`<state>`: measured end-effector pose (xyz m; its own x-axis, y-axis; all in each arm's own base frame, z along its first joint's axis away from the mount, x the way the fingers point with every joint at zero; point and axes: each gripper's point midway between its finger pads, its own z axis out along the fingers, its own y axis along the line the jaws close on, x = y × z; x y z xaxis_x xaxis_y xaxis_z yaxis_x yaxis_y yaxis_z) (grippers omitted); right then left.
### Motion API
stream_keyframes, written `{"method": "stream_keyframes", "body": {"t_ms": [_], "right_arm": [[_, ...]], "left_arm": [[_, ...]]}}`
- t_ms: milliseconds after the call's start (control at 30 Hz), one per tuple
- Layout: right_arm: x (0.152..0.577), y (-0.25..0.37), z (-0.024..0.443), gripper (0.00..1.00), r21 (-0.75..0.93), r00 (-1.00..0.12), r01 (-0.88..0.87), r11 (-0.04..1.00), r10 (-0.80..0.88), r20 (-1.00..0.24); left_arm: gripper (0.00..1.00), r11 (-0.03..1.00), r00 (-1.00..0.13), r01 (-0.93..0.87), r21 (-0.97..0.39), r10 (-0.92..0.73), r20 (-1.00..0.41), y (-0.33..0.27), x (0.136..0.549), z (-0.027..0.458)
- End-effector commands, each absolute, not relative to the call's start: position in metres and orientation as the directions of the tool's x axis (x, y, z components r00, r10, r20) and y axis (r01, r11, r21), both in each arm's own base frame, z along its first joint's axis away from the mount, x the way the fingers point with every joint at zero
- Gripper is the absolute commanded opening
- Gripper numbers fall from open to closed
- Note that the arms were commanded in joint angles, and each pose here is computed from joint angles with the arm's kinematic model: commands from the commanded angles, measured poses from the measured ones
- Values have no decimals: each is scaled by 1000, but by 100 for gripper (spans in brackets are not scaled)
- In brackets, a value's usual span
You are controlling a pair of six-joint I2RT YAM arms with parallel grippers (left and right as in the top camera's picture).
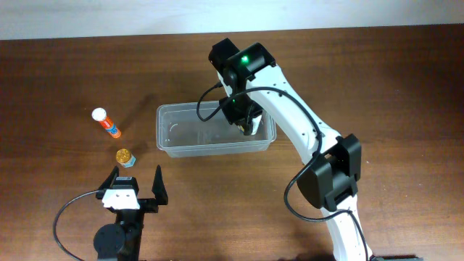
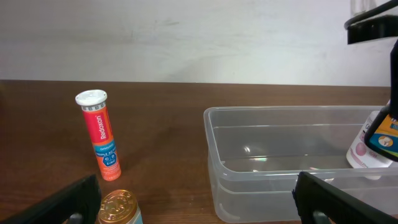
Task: Pack container
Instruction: 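Carry the brown bottle over the container beside the white bottle, then lower the brown bottle into the container and open the gripper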
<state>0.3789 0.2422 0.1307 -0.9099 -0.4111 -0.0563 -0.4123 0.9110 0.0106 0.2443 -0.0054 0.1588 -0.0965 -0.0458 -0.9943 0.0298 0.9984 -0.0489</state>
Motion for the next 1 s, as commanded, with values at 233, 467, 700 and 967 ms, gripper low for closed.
{"method": "stream_keyframes", "body": {"t_ms": [233,467,700,967], "right_arm": [[370,239,89,24,-16,-929,-370,929,-370,14],[366,234,75,24,-27,-937,-349,937,-348,43],[370,226,75,24,-78,-960,-278,957,-277,25],[375,221,75,24,-118,-971,-239,964,-240,4]], "left_arm": [[99,999,-95,22,-36,-34,-995,-3,244,157],[99,999,-95,22,-36,-34,-995,-3,244,157],[99,999,-95,22,-36,-34,-995,-3,244,157],[99,999,-95,22,-36,-34,-995,-3,244,157]]}}
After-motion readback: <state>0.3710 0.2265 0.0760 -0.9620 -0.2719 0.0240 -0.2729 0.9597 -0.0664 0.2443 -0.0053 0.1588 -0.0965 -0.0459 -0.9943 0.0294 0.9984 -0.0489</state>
